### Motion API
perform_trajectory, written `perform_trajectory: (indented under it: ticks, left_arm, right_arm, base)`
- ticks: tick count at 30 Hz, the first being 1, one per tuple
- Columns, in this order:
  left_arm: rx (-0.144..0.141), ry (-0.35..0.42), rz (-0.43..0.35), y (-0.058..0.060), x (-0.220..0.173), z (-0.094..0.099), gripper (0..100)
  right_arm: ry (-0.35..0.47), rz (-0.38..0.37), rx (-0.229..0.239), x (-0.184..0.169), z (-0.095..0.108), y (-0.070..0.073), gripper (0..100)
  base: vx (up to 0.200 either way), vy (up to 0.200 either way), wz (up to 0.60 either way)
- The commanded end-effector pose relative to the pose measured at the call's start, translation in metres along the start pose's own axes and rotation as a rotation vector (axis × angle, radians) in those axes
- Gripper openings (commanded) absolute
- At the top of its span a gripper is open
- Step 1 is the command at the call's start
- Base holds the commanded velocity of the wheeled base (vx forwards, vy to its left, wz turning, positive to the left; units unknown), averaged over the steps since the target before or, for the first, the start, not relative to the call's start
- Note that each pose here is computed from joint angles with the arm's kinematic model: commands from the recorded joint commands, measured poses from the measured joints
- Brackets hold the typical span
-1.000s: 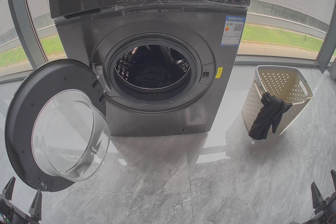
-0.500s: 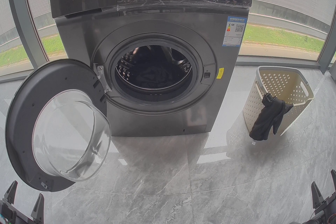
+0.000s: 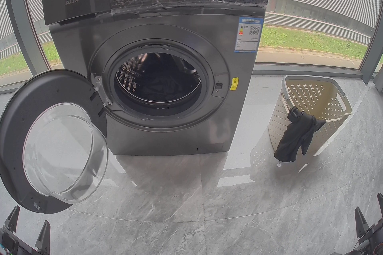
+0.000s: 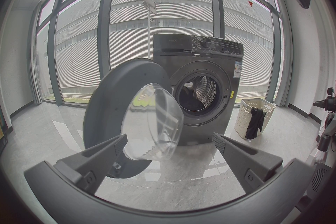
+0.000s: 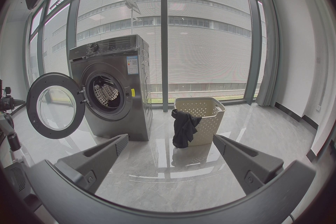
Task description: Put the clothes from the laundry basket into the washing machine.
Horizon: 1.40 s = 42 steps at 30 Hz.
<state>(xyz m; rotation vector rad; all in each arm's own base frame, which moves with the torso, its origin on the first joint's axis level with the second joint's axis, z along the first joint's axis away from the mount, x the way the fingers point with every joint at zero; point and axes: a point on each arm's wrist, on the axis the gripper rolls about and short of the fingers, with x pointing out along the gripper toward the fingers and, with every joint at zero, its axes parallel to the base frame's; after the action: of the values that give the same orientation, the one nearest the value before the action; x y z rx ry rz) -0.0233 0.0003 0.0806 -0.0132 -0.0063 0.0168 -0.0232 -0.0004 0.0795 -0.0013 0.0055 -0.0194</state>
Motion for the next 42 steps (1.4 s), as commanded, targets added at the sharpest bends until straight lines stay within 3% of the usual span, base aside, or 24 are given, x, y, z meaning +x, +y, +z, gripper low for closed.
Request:
perform_trajectory:
  ticks: [1, 42]
  left_arm:
    - [-0.002, 0.006, 0.0, 0.0001, 0.0004, -0.0052, 100]
    - [-0.017, 0.006, 0.012, 0.0003, 0.0004, -0.0052, 100]
  right_arm:
    - [0.014, -0.001, -0.001, 0.0011, -0.0035, 0.0, 100]
    - [0.014, -0.001, -0.002, 0.0011, -0.0035, 0.0, 100]
  base:
    - [0.0, -0.2, 0.0]
    - [0.0, -0.2, 0.0]
